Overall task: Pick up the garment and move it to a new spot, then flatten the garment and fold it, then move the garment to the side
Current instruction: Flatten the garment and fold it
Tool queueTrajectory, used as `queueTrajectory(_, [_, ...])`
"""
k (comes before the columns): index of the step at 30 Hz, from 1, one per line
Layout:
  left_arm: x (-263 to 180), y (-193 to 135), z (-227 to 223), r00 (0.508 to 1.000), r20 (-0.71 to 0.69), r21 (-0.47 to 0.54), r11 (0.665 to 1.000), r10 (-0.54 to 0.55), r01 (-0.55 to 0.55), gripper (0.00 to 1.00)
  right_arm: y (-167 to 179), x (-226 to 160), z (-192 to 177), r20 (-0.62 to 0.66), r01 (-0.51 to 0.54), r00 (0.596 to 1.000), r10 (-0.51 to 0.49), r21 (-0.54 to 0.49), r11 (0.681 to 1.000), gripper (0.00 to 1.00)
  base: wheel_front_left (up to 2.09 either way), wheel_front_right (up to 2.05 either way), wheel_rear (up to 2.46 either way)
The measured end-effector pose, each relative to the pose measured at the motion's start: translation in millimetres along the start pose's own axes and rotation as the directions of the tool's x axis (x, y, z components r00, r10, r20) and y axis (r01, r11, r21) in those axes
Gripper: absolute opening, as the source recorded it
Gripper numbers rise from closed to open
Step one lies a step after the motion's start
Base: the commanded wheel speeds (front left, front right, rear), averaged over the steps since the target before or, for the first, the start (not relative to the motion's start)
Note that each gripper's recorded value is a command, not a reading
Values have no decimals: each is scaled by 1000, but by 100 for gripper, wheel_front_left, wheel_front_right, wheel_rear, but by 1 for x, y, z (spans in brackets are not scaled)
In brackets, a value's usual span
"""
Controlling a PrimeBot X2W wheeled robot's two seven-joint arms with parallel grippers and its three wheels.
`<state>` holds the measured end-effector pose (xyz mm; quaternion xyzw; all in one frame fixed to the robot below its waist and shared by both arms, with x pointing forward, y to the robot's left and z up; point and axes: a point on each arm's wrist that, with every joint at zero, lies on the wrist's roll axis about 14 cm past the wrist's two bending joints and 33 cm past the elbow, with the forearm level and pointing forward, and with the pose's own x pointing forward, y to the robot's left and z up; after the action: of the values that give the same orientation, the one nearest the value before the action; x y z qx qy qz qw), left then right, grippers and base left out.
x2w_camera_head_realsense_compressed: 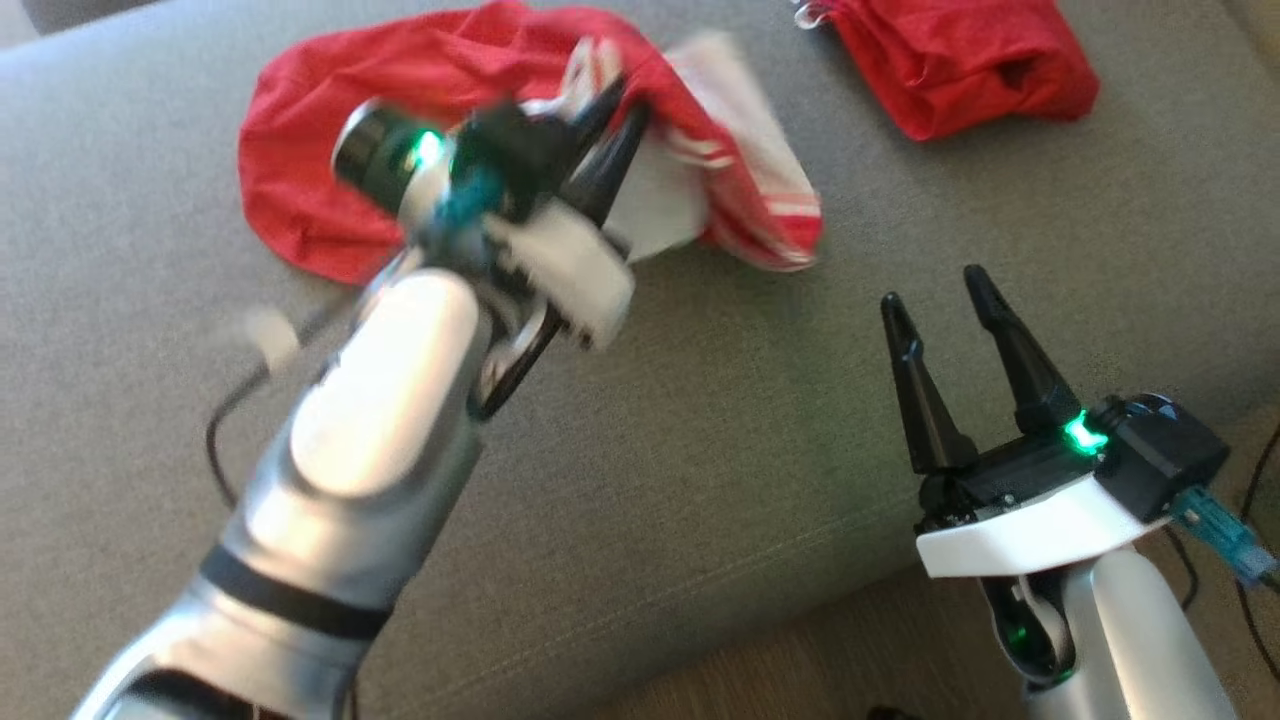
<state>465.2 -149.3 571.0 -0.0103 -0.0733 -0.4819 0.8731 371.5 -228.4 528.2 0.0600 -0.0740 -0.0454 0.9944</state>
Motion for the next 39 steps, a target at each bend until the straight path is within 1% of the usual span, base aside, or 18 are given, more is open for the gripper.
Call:
queueTrajectory(3, [15, -5, 56, 996, 84, -90, 995, -31, 39, 0, 0, -4, 9, 24, 1, 1000, -1, 18, 1000, 100, 0, 0, 0])
queueTrajectory(6, [23, 2, 106, 988, 149, -189, 980, -33, 62, 0, 0, -8, 16, 44, 4, 999, -5, 25, 1000, 100, 0, 0, 0])
queueTrajectory(7, [23, 2, 106, 988, 149, -189, 980, -33, 62, 0, 0, -8, 16, 44, 4, 999, -5, 25, 1000, 100, 0, 0, 0])
queueTrajectory(10, [27, 14, 149, 980, 199, -287, 956, 2, 56, 0, -2, -13, 23, 63, 8, 998, -10, 26, 1000, 100, 0, 0, 0])
queueTrajectory(13, [29, 25, 185, 970, 233, -425, 904, 74, 33, 0, -4, -18, 27, 74, 17, 997, -19, 27, 999, 100, 0, 0, 0])
queueTrajectory(14, [30, 30, 194, 967, 233, -474, 880, 106, 17, 0, -6, -21, 27, 71, 22, 997, -24, 29, 999, 100, 0, 0, 0])
queueTrajectory(15, [32, 45, 201, 962, 201, -561, 827, 183, -40, 0, -7, -23, 26, 69, 27, 997, -29, 30, 999, 100, 0, 0, 0])
queueTrajectory(16, [32, 45, 201, 962, 201, -561, 827, 183, -40, 0, -7, -23, 26, 69, 27, 997, -29, 30, 999, 100, 0, 0, 0])
queueTrajectory(17, [33, 54, 201, 959, 174, -608, 791, 222, -72, 0, -7, -23, 26, 69, 26, 997, -29, 31, 999, 100, 0, 0, 0])
queueTrajectory(20, [31, 82, 181, 937, 88, -681, 707, 339, -192, 0, -5, -23, 26, 69, 21, 997, -23, 33, 999, 100, 0, 0, 0])
queueTrajectory(23, [23, 110, 145, 898, -10, -701, 637, 440, -320, 0, -2, -22, 24, 65, 13, 998, -15, 36, 999, 100, 0, 0, 0])
queueTrajectory(25, [11, 130, 110, 860, -88, -699, 584, 502, -412, 0, 0, -21, 23, 62, 6, 998, -9, 37, 999, 100, 0, 0, 0])
queueTrajectory(26, [1, 140, 89, 836, -131, -685, 561, 533, -465, 0, 1, -21, 22, 59, 3, 998, -5, 38, 999, 100, 0, 0, 0])
queueTrajectory(29, [-40, 174, 22, 731, -263, -641, 452, 630, -620, 0, 6, -20, 18, 48, -9, 999, 7, 41, 999, 100, 0, 0, 0])
queueTrajectory(31, [-74, 195, -12, 654, -312, -606, 386, 689, -696, 0, 7, -19, 16, 42, -13, 999, 11, 42, 999, 100, 0, 0, 0])
queueTrajectory(33, [-103, 214, -28, 588, -308, -564, 354, 748, -746, 0, 8, -18, 15, 38, -16, 999, 14, 42, 999, 100, 0, 0, 0])
queueTrajectory(36, [-134, 238, -31, 517, -264, -544, 317, 814, -777, 0, 11, -16, 12, 32, -24, 999, 23, 44, 999, 100, 0, 0, 0])
queueTrajectory(39, [-158, 248, -32, 495, -221, -523, 327, 840, -788, 0, 16, -14, 9, 27, -40, 999, 39, 48, 998, 100, 0, 0, 0])
